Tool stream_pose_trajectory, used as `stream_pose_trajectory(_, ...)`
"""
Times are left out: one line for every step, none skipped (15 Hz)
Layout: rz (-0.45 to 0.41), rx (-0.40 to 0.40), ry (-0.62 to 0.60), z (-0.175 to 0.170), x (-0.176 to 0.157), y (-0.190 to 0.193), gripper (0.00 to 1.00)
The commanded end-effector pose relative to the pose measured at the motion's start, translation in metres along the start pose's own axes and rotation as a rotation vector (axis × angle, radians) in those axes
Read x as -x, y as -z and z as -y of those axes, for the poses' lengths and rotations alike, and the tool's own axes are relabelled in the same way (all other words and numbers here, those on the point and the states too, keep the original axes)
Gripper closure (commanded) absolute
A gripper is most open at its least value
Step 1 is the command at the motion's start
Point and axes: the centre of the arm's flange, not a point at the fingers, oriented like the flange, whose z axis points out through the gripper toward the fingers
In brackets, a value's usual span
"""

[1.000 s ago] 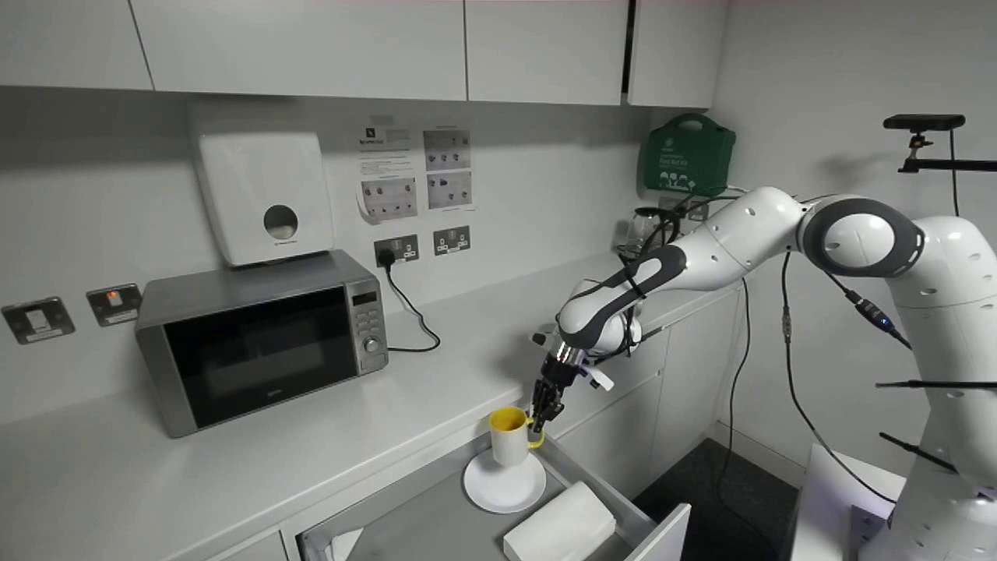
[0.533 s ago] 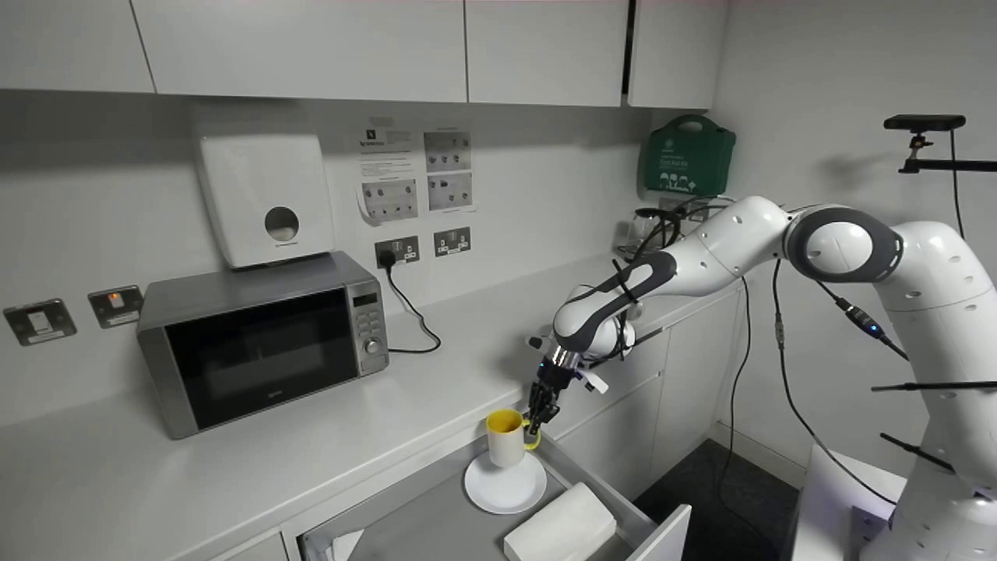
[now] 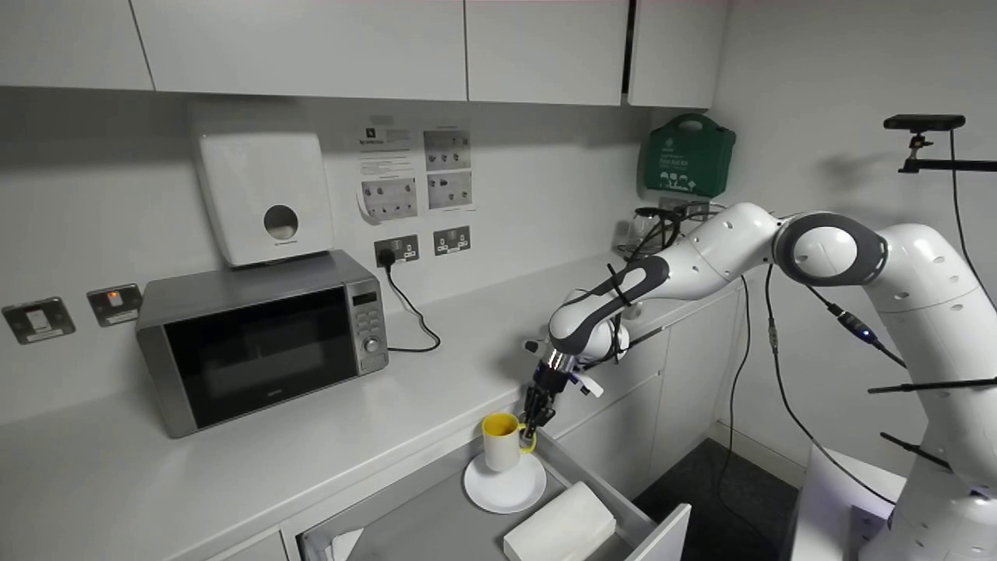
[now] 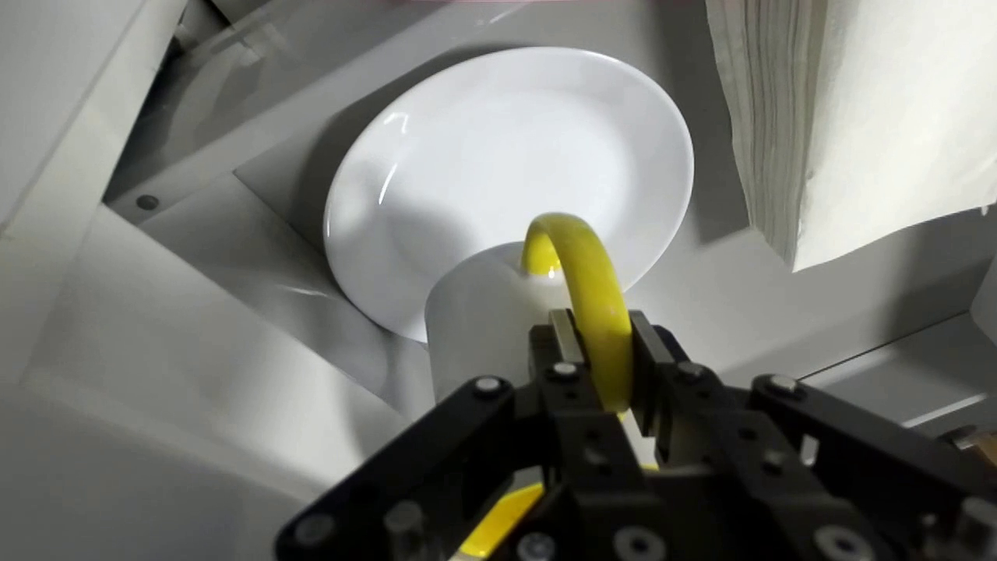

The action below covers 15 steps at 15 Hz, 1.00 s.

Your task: Pick the cup and put it in the drawer

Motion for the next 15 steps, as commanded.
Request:
stream_pose_trajectory(-0.027,-0.026,0.038,-0.010,-0.005,0.004,0.95)
stream_pose_trajectory(-0.028,-0.028,0.034,-0.010,-0.003,0.001,0.95)
stream_pose_trajectory(-0.029,-0.031,0.030,-0.010,-0.001,0.000,0.95)
stream_pose_trajectory(-0.030,-0.033,0.026,-0.009,0.002,-0.001,0.95)
stream_pose_trajectory(-0.030,-0.035,0.023,-0.008,0.004,-0.002,0.95)
stream_pose_trajectory(-0.029,-0.038,0.019,-0.008,0.005,-0.004,0.95)
stream_pose_trajectory(-0.028,-0.040,0.016,-0.007,0.007,-0.005,0.95)
stream_pose_trajectory(-0.028,-0.043,0.014,-0.007,0.008,-0.007,0.95)
stream_pose_trajectory(-0.028,-0.045,0.014,-0.006,0.008,-0.008,0.95)
stream_pose_trajectory(-0.026,-0.047,0.015,-0.006,0.008,-0.009,0.95)
stream_pose_trajectory(-0.024,-0.048,0.014,-0.005,0.007,-0.010,0.95)
stream_pose_trajectory(-0.024,-0.051,0.016,-0.005,0.007,-0.010,0.95)
stream_pose_trajectory(-0.026,-0.054,0.016,-0.003,0.007,-0.011,0.95)
stream_pose_trajectory(-0.026,-0.056,0.017,-0.002,0.007,-0.012,0.95)
stream_pose_trajectory(-0.024,-0.057,0.015,0.000,0.008,-0.013,0.95)
